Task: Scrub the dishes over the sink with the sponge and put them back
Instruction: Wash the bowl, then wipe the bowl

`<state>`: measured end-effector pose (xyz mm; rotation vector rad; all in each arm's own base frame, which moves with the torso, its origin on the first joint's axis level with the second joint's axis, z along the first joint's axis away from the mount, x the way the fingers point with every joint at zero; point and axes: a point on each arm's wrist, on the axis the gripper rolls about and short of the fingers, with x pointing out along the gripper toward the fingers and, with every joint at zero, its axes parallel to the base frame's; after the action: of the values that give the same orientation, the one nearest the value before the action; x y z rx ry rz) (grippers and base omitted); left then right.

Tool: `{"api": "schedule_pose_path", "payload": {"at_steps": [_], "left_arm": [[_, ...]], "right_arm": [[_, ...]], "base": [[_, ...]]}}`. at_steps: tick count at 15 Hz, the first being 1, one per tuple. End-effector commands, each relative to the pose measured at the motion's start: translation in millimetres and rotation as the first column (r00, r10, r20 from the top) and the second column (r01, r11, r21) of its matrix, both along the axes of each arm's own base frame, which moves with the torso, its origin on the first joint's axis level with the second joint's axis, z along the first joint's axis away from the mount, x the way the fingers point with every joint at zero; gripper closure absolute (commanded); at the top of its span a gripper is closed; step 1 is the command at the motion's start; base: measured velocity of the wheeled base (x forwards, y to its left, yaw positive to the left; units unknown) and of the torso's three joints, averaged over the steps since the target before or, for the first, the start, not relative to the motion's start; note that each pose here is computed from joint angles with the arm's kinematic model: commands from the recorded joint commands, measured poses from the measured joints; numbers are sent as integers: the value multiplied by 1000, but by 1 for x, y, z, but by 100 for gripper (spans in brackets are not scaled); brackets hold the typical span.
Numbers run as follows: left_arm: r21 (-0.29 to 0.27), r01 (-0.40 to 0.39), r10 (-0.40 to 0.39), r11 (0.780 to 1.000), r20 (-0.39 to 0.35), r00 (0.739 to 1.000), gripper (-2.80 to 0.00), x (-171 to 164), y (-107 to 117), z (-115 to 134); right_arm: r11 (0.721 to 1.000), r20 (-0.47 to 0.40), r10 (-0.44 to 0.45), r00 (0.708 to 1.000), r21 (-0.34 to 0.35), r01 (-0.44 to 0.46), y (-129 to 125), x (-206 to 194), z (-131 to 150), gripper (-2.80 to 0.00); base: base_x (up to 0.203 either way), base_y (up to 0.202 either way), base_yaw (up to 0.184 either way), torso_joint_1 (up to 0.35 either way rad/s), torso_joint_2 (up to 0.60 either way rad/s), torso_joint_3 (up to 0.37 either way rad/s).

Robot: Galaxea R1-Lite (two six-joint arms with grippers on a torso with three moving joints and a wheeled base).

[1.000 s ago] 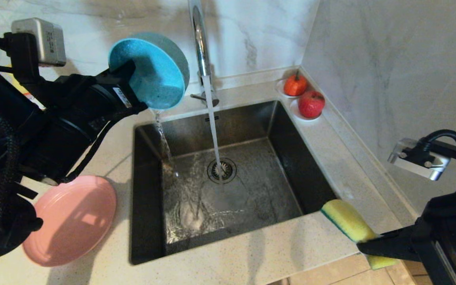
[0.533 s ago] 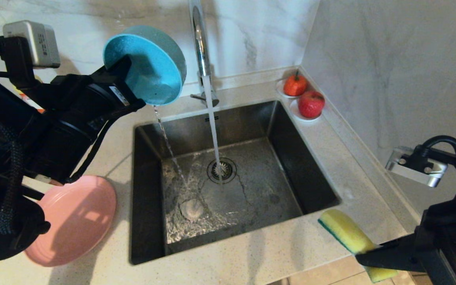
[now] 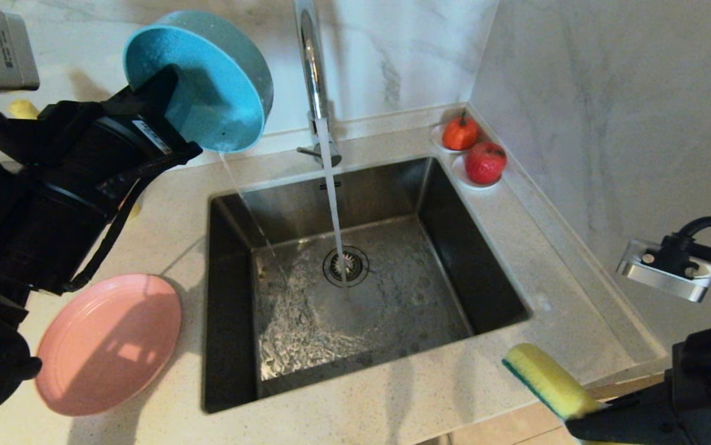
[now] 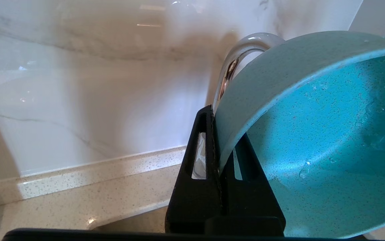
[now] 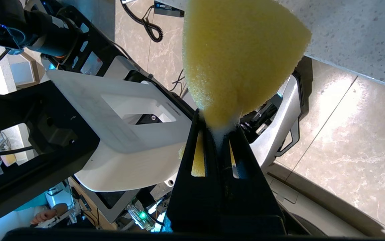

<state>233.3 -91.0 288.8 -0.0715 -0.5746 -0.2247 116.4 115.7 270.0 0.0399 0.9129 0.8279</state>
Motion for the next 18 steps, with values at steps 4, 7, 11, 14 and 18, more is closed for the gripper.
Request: {"api": "schedule_pose_path", "payload": {"at_steps": [4,7,11,14,18], "left_arm": [[55,-2,8,998,-117,993,0,-8,3,-18],[108,16,8,994,-217,976,0,-26,10,-14],[219,186,-52,958,-504,862,0,-77,15,-21],[242,292,-108,925,-571,814,0,-82,2,-29],[255,363,-122,896,-645,755,0,-65,-21,-49]], "right_arm": [[1000,39,7,999,27,-8,-1,-1,8,0],[998,56,28,998,57,-31,2,-1,17,0],[982,75,162,984,87,-168,14,-16,22,0],[970,99,209,973,104,-219,15,-25,31,0],[962,127,223,967,129,-239,15,-30,41,0]], "base": [[0,0,0,0,0,0],[0,0,0,0,0,0],[0,0,0,0,0,0],[0,0,0,0,0,0],[0,0,0,0,0,0]]}}
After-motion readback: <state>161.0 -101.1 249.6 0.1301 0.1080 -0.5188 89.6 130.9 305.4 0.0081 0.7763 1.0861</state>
